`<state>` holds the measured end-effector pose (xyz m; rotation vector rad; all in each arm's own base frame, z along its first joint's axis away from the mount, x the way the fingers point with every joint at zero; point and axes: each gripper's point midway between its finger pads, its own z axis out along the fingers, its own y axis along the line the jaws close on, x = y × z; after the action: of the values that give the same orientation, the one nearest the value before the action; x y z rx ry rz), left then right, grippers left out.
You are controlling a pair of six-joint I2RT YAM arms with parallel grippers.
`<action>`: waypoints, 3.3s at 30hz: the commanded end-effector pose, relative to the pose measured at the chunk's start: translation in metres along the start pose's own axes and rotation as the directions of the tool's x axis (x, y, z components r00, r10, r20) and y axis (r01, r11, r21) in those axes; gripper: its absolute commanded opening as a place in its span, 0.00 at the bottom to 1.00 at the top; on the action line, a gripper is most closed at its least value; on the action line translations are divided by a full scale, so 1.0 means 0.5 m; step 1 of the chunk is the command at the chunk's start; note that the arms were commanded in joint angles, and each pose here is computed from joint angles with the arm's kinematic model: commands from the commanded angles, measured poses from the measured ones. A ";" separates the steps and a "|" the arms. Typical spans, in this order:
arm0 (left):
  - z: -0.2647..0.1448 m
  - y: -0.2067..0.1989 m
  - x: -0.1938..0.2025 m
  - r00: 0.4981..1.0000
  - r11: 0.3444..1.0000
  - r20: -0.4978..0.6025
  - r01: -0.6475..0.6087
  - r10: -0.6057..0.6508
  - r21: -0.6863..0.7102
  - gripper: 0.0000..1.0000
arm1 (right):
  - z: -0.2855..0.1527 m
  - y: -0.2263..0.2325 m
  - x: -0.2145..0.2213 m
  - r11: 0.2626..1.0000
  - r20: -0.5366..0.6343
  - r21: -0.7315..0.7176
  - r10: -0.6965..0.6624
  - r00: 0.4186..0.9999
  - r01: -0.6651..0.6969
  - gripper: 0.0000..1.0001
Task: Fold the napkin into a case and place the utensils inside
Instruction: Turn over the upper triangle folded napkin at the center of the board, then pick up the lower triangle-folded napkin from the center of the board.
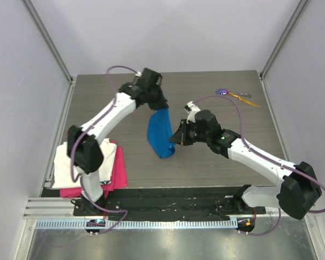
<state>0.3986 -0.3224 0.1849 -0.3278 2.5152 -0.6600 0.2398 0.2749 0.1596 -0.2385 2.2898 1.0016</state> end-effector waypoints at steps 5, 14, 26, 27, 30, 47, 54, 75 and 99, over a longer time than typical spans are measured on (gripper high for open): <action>-0.308 0.053 -0.238 0.937 0.975 0.312 0.101 -0.161 0.200 0.00 | 0.041 0.270 0.035 0.960 -0.163 -0.259 -0.153 0.975 0.108 0.01; -0.356 0.092 -0.262 0.914 0.978 0.373 0.101 -0.163 0.182 0.00 | 0.042 0.367 0.065 0.891 -0.187 -0.453 -0.138 0.973 0.039 0.01; 0.093 -0.030 -0.074 0.989 0.999 0.145 0.017 -0.024 0.047 0.00 | 0.002 0.031 0.216 0.902 -0.217 -0.394 0.092 0.972 -0.174 0.01; 0.134 -0.030 -0.052 0.992 0.999 0.123 0.006 -0.010 0.032 0.00 | -0.005 0.004 0.238 0.917 -0.233 -0.354 0.102 0.967 -0.182 0.01; 0.185 -0.064 -0.012 0.996 0.998 0.083 -0.014 0.010 0.057 0.00 | -0.011 -0.055 0.253 0.944 -0.229 -0.249 0.159 0.960 -0.216 0.02; 0.034 -0.100 0.037 0.983 0.974 -0.032 -0.175 0.181 0.141 0.83 | -0.077 -0.229 0.226 0.901 -0.104 0.305 0.353 0.930 -0.308 0.60; -0.079 -0.009 0.128 0.956 0.957 -0.126 -0.243 0.263 0.158 0.71 | -0.052 -0.271 0.122 0.874 -0.018 0.378 0.337 0.941 -0.306 0.64; -0.021 0.159 0.282 0.967 0.984 -0.196 -0.145 0.163 0.101 0.36 | 0.028 -0.435 -0.011 0.740 -0.071 0.669 0.160 0.985 -0.072 0.18; 0.012 0.203 0.315 0.970 0.997 -0.233 -0.059 0.070 0.056 0.21 | -0.010 -0.317 0.129 0.843 -0.115 0.523 0.212 0.970 -0.122 0.23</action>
<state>0.2597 -0.2905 0.0451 -0.1250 2.7710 -0.6916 0.2452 0.1758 0.0343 0.0412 2.6854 0.4515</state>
